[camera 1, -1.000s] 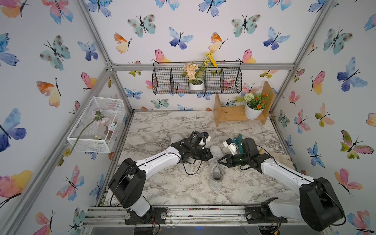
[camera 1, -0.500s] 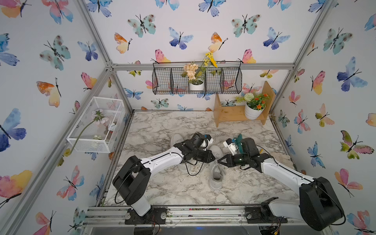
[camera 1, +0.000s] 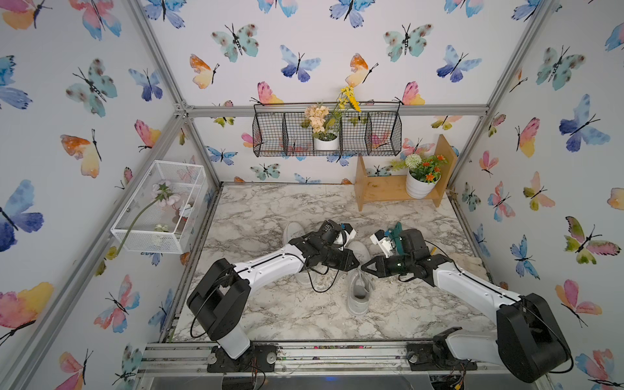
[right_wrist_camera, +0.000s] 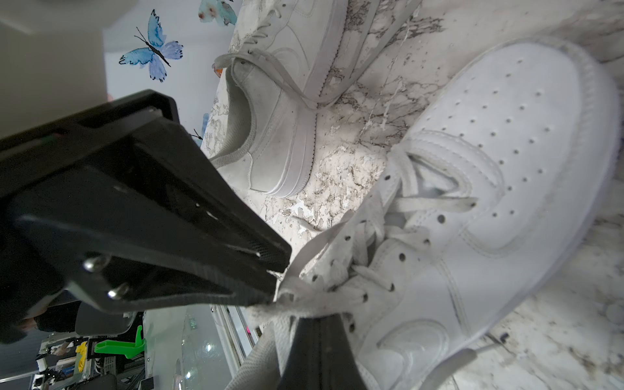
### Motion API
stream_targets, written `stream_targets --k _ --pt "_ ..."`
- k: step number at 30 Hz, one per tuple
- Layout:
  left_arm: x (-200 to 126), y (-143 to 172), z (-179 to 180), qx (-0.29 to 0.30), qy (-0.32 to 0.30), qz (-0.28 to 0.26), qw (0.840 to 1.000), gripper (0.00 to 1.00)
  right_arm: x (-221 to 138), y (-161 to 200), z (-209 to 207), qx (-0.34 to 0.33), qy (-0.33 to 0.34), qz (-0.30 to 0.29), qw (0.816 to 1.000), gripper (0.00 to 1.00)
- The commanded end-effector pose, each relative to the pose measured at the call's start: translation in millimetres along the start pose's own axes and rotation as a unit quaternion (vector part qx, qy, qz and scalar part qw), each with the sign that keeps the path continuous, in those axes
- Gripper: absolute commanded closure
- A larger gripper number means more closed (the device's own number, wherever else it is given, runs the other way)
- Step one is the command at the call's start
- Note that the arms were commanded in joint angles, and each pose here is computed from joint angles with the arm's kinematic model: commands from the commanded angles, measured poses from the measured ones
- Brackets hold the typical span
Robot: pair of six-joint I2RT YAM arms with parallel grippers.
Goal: Tie the shoes
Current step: Cross the shoelace with the shoelace.
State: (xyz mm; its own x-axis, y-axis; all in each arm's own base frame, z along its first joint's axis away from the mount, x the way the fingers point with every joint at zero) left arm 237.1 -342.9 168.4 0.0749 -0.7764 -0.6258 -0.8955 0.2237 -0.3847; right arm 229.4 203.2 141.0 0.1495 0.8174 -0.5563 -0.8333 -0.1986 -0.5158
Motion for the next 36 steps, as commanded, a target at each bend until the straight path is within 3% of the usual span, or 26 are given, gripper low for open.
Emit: stream_targets --k 1,28,33,36 --pt "1 -4 -13 0.01 0.025 0.003 1.0 0.78 1 -1 -1 -0.003 0.008 0.007 1.0 0.98" --pt "11 -3 -9 0.007 0.014 0.01 1.0 0.76 0 -3 2 -0.006 0.002 0.002 1.0 0.98" --pt "10 -3 -12 0.008 0.022 0.009 1.0 0.88 -2 -5 3 -0.007 0.005 -0.001 1.0 0.97" --pt "8 -4 -14 0.01 0.026 0.006 1.0 0.96 -8 -6 4 -0.012 0.022 -0.004 1.0 0.91"
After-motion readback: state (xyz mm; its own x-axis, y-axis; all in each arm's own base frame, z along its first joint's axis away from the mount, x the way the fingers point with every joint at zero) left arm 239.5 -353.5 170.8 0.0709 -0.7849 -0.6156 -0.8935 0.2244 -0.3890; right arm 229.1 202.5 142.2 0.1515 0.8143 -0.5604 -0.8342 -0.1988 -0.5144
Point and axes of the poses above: each gripper's point midway between its finger pads, its own x axis out along the fingers, its own z axis along the line the jaws close on, y = z × x, the point moved 4 cm from there along -x, back along the fingers, and after that the axes turned 5 degrees about -x, right-handed, at the moved point
